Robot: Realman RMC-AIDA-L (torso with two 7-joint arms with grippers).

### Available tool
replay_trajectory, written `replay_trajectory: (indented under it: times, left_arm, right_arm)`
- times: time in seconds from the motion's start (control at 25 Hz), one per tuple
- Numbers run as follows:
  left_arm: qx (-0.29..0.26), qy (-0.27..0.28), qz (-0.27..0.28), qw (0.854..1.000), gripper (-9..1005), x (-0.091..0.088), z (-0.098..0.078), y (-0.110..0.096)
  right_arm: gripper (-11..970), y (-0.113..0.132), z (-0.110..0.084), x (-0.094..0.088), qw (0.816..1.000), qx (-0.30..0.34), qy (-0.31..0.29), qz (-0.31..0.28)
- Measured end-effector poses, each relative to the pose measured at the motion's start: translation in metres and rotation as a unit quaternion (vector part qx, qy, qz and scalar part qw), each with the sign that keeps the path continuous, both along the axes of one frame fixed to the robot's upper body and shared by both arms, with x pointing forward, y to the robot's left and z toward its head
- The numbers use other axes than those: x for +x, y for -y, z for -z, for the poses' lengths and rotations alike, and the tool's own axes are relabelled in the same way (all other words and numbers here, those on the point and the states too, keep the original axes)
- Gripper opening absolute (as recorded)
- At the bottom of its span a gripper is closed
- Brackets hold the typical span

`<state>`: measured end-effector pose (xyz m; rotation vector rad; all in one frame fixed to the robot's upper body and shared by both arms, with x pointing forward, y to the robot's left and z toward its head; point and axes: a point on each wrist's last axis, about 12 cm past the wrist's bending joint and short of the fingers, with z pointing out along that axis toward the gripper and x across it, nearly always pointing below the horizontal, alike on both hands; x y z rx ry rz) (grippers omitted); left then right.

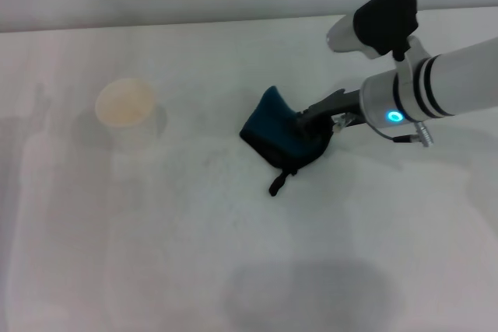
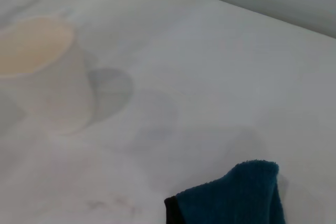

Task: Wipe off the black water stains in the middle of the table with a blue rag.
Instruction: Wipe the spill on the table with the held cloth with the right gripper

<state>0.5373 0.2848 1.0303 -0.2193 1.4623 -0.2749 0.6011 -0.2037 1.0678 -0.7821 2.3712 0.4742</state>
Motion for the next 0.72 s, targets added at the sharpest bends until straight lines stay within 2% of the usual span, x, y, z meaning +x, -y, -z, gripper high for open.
replay_trajectory:
  times: [0.72]
  left_arm:
    - [0.001,0.0,0.005,1.0,890,0.001,-0.001,0.002]
  right_arm:
    - [101,-0.034,-0.002,-0.016,0.993,0.004,-0.038,-0.109]
